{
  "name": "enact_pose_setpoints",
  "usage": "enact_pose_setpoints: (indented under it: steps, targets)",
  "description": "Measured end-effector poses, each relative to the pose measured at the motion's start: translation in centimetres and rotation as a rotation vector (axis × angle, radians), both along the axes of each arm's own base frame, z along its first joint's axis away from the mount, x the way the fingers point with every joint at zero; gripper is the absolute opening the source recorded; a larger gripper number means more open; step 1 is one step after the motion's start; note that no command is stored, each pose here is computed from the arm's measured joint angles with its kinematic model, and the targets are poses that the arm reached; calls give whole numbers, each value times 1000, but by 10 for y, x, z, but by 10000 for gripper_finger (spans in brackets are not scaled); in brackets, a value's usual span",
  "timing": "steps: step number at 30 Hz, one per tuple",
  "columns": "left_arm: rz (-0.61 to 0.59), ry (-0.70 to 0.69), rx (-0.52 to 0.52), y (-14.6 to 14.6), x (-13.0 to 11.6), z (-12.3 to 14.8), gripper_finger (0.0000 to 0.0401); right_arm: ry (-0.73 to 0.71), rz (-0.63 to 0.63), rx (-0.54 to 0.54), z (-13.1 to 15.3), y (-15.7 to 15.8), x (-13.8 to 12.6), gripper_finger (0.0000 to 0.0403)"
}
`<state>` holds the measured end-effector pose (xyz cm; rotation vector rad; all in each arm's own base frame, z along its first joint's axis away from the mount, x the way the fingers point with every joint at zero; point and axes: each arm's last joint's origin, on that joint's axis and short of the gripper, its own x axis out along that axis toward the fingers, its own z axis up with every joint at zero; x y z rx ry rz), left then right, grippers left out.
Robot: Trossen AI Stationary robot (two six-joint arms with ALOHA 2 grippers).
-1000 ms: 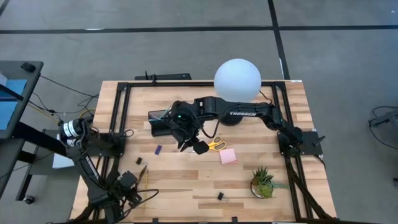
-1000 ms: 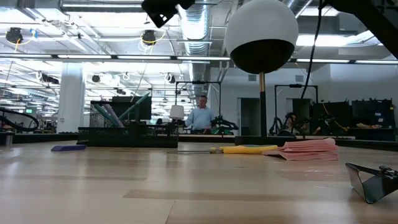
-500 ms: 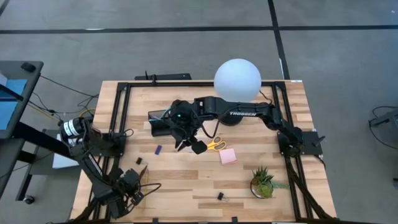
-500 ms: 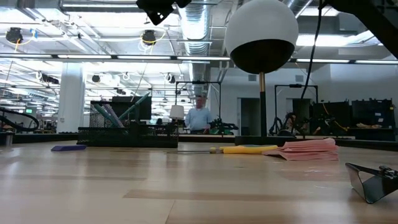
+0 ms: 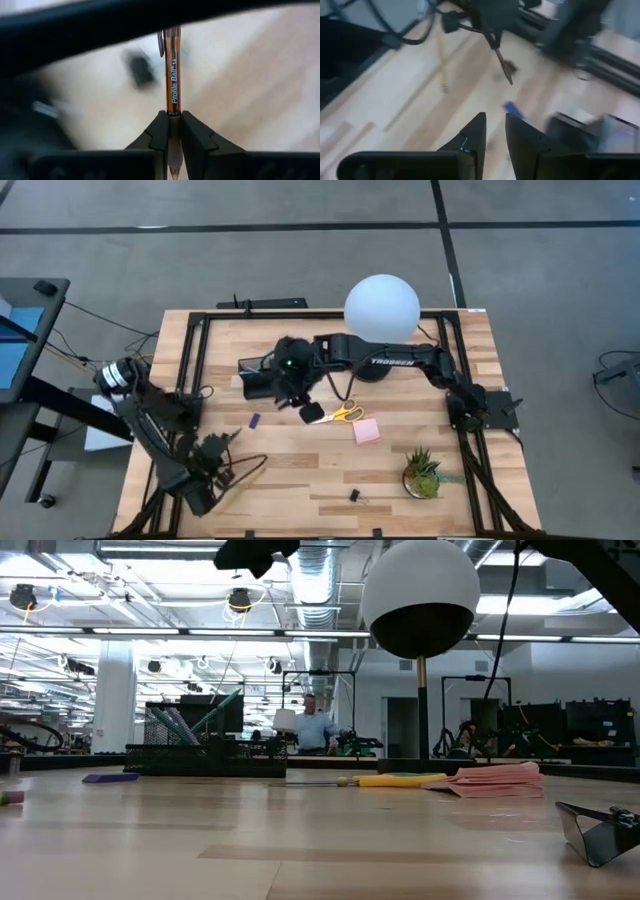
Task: Pick and place office supplies into organizer
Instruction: Put the brown pen into the black desk organizer
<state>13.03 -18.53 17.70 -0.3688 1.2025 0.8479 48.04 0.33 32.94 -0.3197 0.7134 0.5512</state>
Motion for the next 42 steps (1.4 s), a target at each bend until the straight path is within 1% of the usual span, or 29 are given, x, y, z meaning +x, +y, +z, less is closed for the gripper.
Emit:
enact_pose_setpoints:
  steps: [3, 5, 6, 8, 10, 12, 15, 20, 24, 26, 29, 33, 36, 38, 40, 42]
  targets:
    - [-30, 33, 31, 16, 11, 36, 17, 35, -23, -3, 9, -9, -11, 66]
    - [-42, 97, 68, 30, 15, 58, 17, 53, -25, -3, 14, -13, -18, 66]
    - [-53, 126, 78, 38, 18, 68, 17, 86, -21, -1, 15, -15, -23, 66]
    - [-71, 138, 51, 51, 27, 84, 17, 94, -9, 8, 17, -19, -26, 66]
    - [-130, 153, 16, 66, 37, 93, 17, 107, 14, 32, 21, -23, -33, 66]
    - [-168, 185, 16, 85, 44, 99, 17, 86, 61, 54, 27, -27, -37, 66]
    - [-160, 214, 45, 109, 58, 100, 17, 85, 97, 86, 35, -37, -48, 66]
    - [-182, 274, 126, 143, 68, 101, 16, 61, 48, 81, 60, -62, -74, 66]
    - [-156, 309, 156, 167, 71, 103, 16, 11, -8, 75, 87, -80, -102, 66]
    - [-167, 319, 159, 176, 73, 103, 16, -29, -27, 77, 98, -87, -112, 66]
    - [-164, 256, 198, 189, 82, 102, 16, -117, -20, 88, 115, -92, -123, 66]
    - [-163, 133, 322, 196, 97, 104, 16, -204, -11, 82, 130, -94, -133, 66]
    - [-156, 112, 400, 196, 99, 106, 16, -214, -6, 84, 135, -92, -139, 66]
    - [-109, 64, 478, 193, 98, 109, 16, -206, 2, 99, 136, -92, -142, 66]
    - [-64, -20, 566, 187, 95, 112, 16, -212, 17, 114, 137, -92, -143, 66]
    - [-32, -129, 618, 179, 91, 109, 16, -215, 32, 130, 137, -91, -144, 66]
